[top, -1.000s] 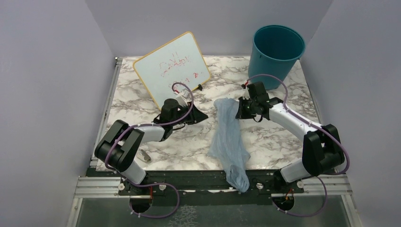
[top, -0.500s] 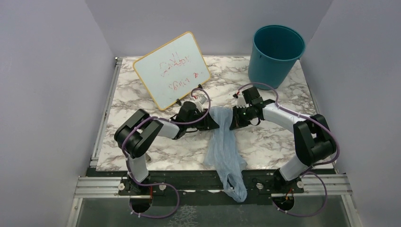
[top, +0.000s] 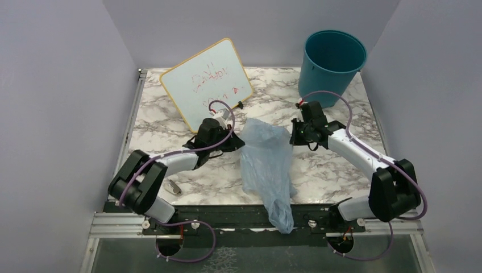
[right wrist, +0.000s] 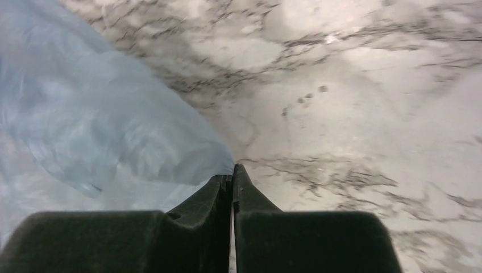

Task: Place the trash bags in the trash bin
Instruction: Unfold the trash bag at the center of the board.

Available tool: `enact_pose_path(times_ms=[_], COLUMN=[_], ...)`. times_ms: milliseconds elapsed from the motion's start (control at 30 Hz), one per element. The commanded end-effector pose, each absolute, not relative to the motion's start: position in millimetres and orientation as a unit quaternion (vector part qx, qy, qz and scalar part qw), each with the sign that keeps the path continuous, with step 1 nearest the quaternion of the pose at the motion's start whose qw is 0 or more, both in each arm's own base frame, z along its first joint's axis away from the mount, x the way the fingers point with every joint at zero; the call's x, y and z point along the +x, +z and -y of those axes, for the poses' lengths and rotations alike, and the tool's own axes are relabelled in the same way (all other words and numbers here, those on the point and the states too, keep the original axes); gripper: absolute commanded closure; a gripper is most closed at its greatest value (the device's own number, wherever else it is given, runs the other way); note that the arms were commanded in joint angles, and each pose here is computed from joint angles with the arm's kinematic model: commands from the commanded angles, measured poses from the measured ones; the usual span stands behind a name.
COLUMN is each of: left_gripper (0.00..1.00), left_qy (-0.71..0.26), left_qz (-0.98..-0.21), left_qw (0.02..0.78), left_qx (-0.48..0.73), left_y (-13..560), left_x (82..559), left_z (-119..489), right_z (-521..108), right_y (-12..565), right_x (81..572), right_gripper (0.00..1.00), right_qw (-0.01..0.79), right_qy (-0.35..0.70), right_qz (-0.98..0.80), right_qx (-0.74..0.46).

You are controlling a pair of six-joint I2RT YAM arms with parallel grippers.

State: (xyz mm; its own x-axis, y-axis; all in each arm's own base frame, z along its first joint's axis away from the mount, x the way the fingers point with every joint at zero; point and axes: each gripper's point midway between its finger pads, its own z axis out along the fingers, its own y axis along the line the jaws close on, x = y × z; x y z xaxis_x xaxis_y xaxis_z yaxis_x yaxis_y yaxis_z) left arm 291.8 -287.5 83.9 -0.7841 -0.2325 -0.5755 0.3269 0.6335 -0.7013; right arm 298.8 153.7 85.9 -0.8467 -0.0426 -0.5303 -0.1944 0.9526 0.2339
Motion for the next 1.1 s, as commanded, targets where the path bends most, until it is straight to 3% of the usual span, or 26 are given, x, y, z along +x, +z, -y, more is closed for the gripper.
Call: enact_pose_path(times_ms=[0, 133, 300, 333, 467, 633, 800, 933, 1067], left_gripper=[1.0, 1.0, 1.0, 1.0, 1.0, 0.94, 0.82, 0.6, 0.45], left_qy=[-0.292, -0.242, -0.228, -0.234, -0.271, -0.3, -0.328, -0.336, -0.318], left_qz=[-0.887, -0.898, -0.902, -0.901, -0.893, -0.89, -0.887, -0.887, -0.886], left_qw=[0.357, 0.364, 0.36, 0.358, 0.351, 0.336, 0.32, 0.312, 0.335], left_qx=[0.032, 0.052, 0.067, 0.068, 0.074, 0.074, 0.061, 0.057, 0.039], left_y=[81, 92, 96, 97, 105, 103, 94, 92, 98], left_x=[299, 297, 291, 290, 285, 282, 279, 276, 280], left_z=[235, 216, 209, 211, 223, 234, 243, 246, 236], right_z=[-115, -116, -142, -151, -207, -262, -261, -231, -239], right_y=[100, 108, 126, 132, 155, 165, 116, 81, 64], right_x=[316, 321, 325, 324, 308, 270, 266, 280, 273], right_gripper=[0.91, 0.86, 0.8, 0.78, 0.51, 0.42, 0.36, 0.34, 0.3], right_qw=[0.326, 0.323, 0.317, 0.315, 0.297, 0.218, 0.195, 0.194, 0.17], right_qy=[0.04, 0.033, 0.096, 0.12, 0.279, 0.45, 0.312, 0.182, 0.201], right_qz=[-0.945, -0.946, -0.942, -0.94, -0.904, -0.849, -0.909, -0.944, -0.937], right_qx=[-0.005, -0.02, -0.055, -0.06, -0.129, -0.168, -0.195, -0.193, -0.229])
